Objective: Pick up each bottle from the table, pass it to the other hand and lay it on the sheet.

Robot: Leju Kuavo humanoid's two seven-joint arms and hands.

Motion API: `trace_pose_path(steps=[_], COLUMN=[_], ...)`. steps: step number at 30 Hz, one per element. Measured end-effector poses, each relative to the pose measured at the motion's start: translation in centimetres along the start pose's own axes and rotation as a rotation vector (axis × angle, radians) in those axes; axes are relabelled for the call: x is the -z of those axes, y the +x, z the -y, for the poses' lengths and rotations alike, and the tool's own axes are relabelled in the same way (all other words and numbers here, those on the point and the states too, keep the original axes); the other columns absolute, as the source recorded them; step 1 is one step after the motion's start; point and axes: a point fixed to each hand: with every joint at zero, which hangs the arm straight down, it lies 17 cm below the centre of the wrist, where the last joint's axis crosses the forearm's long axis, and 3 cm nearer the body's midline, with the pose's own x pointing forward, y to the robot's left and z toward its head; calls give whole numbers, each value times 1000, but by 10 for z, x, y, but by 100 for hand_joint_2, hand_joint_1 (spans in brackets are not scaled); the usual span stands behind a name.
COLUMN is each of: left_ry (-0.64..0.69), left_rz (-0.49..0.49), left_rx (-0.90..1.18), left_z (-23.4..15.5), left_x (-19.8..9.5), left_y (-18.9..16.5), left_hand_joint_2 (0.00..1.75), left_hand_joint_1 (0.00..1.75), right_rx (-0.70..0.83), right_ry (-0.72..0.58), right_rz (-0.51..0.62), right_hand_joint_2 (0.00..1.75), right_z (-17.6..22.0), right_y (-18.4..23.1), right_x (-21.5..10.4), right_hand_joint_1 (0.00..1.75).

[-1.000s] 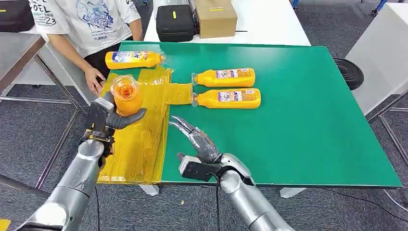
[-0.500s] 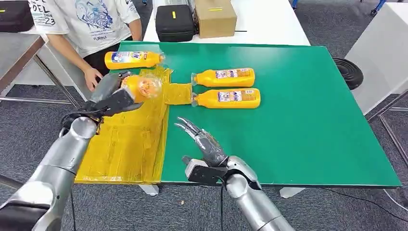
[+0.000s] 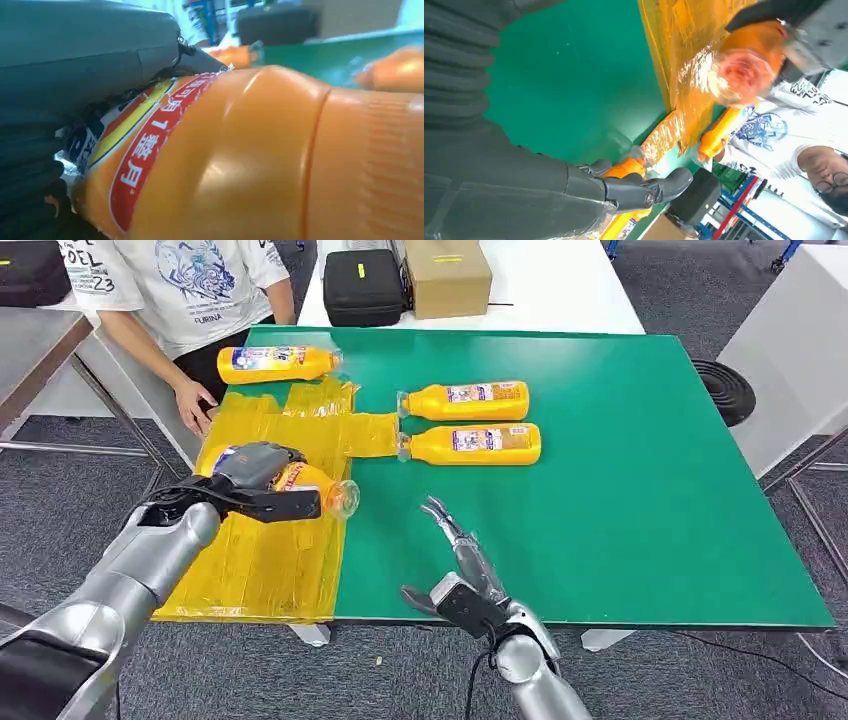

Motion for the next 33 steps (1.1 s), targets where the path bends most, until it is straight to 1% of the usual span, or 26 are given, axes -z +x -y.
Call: trace_pose_path(steps=[3,12,16,23,29,33], left_ry=[-2,-38,-65,-89,-162,-193], left_rz=[-75,-135,-146,-148,-169,-183], left_rx=[42,89,90,89,55,38], left_z=[8,30,41,51,73,79], left_x=[2,6,7,7,0,-3], left_y=[-10,-9,-7,-5,-11,-16], left_hand_joint_2=[175,175,175,175,175,175], left_hand_joint_1=[175,175,175,175,175,175], right_rx=[9,20,24,25,41,46], right_ry=[-1,-5,-6,-7,-9,-6], right_rz=[-2,-9,-10,-12,-15,-17], right_hand_joint_2=[175,175,175,175,175,175], right_z=[-1,-3,-3,-3,-4,-6], right_y=[0,-1,-2,-2,-5,-7], right_x=[-1,-4,-4,-4,-6,-8], right_hand_joint_1=[0,0,0,0,0,0])
